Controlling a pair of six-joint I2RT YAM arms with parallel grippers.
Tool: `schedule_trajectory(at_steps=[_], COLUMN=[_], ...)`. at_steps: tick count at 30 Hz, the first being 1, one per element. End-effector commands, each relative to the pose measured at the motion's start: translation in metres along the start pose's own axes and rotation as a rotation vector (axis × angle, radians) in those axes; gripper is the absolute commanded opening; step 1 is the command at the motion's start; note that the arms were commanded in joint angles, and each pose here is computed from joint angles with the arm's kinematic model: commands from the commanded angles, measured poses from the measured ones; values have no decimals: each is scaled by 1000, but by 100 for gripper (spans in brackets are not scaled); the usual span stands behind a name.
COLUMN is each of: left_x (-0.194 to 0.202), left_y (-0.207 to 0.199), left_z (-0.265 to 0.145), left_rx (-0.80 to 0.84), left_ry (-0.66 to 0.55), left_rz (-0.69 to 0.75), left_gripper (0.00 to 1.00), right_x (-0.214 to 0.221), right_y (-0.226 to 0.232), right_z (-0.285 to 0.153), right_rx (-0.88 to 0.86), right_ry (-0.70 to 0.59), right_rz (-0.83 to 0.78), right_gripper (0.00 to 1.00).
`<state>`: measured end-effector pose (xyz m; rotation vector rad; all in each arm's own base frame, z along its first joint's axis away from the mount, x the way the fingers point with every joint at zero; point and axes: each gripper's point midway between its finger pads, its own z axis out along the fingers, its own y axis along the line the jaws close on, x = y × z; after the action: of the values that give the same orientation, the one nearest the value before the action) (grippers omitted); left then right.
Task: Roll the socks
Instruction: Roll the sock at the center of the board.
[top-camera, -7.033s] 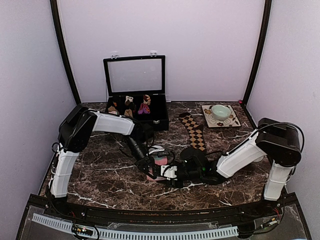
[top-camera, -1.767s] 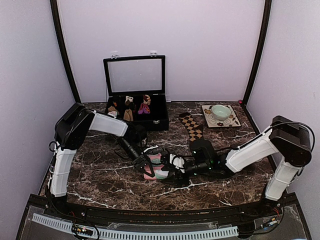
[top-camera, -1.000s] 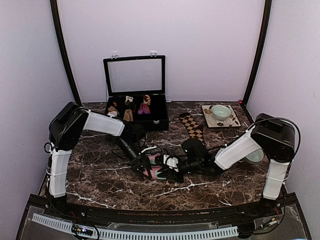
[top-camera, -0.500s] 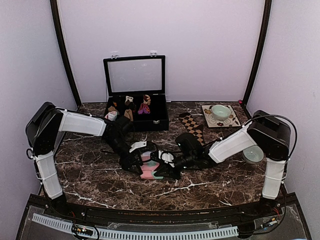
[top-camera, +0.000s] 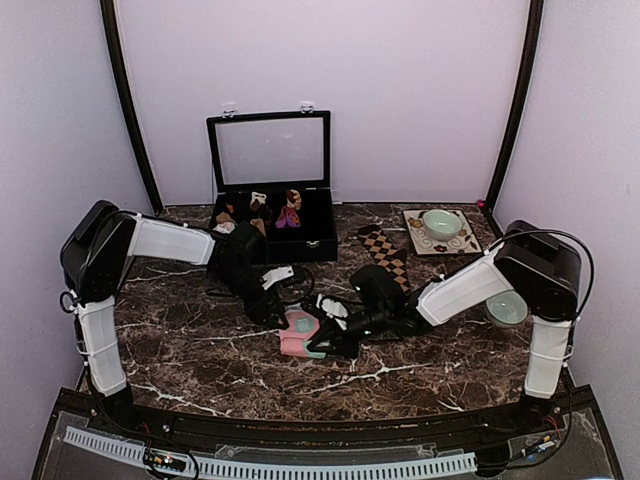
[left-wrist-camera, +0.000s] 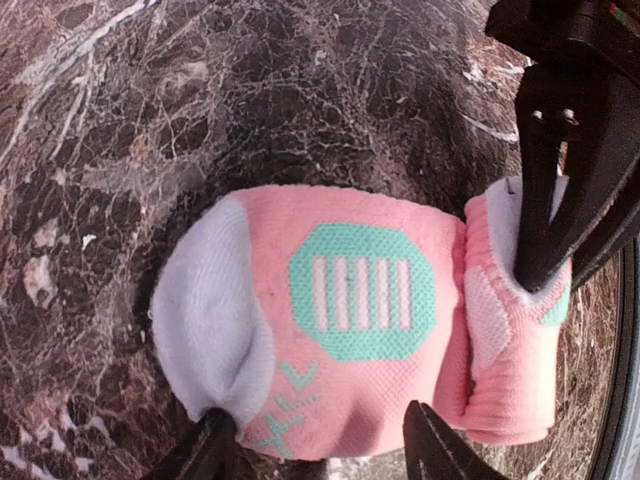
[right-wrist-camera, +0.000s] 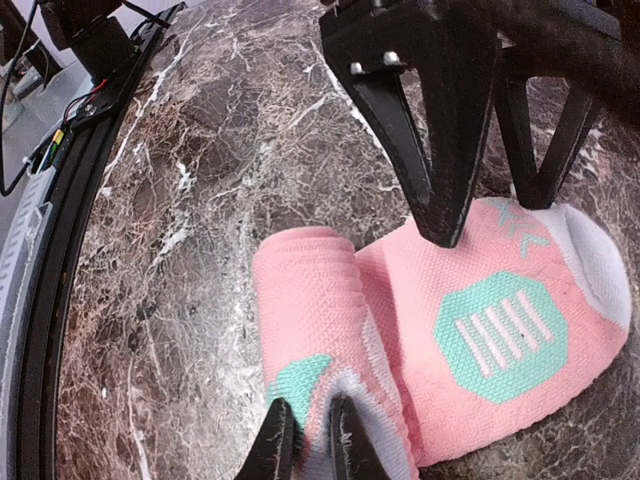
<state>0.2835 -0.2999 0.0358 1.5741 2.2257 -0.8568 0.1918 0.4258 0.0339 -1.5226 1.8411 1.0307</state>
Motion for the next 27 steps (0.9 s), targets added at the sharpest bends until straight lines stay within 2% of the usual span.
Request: schedule_trajectory(at_steps=[1,5,11,17,23,27], left_x=[-4,-9,-31,-33,-33,-35], left_y=[3,2,-11,-15,-3,7], left_z=[13,24,22,21,8,-3], left_rx=[53,121,201,212,111,9], left_ry=[4,0,-40,-32,-35,-46], left_rz=[-41,-73,-22,-4,11,45], left_gripper=[59,58,58,58,60,63], right_x=[106,107,109,118,161,187], right_y=[16,22,26,18,0,1], right_z=[-4,-7,-9,-4,-10,-16], right_rx=[33,35,35,61,146,178], right_ry=[314,310,335,384,464,505], right_rz=[352,417,445,507,765,870], right_gripper=[0,0,0,0,0,0])
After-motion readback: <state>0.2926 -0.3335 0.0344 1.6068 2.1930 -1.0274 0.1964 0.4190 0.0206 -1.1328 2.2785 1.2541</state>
